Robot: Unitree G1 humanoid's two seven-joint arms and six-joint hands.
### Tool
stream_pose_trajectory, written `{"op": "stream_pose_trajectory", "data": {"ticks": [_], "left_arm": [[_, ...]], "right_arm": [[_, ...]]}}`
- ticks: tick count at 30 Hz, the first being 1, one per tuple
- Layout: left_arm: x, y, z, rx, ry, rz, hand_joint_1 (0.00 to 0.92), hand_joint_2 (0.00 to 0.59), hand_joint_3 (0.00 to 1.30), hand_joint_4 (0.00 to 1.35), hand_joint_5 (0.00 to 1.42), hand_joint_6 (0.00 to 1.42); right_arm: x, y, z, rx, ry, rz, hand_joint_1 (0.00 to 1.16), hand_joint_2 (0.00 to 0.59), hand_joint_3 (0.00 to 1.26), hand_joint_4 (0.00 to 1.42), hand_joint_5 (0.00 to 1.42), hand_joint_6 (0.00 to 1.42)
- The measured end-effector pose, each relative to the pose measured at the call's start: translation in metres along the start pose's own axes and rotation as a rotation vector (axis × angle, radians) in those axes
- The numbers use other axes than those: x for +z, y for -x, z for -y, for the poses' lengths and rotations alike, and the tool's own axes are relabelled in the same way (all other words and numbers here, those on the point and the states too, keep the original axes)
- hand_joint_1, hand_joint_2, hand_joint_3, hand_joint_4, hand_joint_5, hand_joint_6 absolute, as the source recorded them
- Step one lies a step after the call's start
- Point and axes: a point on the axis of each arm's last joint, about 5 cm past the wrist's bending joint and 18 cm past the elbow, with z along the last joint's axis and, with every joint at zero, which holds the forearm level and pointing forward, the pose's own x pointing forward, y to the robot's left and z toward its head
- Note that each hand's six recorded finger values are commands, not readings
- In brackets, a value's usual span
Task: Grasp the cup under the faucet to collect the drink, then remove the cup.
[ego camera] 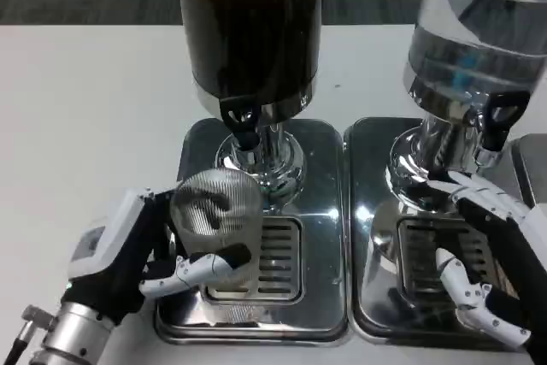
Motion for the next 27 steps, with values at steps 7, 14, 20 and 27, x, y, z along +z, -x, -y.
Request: {"op": "stream_pose_trajectory", "data": {"ticks": [7,14,20,27], "left_arm": [[-0.0006,-0.003,0.002,-0.026,-0.001,-0.006,0.328,0.136,0.61,0.71,0.97,1.18],[0.0006,-0.008,0.005,-0.036,0.003,0.000,0.320,0.133,0.61,0.70,0.97,1.18],[0.0005,-0.010,0.006,-0.047,0.001,0.000,0.312,0.133,0.60,0.69,0.96,1.16],[-0.0005,-0.013,0.006,-0.052,0.000,-0.002,0.305,0.135,0.60,0.69,0.95,1.16]], "right_arm": [[0.0000,0.000,0.0007,0.001,-0.010,-0.005,0.37,0.586,0.29,0.14,0.11,0.13],[0.0000,0.001,0.0010,0.001,-0.020,-0.007,0.37,0.586,0.28,0.14,0.11,0.13],[0.0002,0.001,0.0012,0.000,-0.025,-0.008,0.38,0.586,0.28,0.14,0.11,0.13],[0.0012,0.000,0.0006,0.000,-0.026,-0.001,0.38,0.586,0.28,0.14,0.11,0.13]]}}
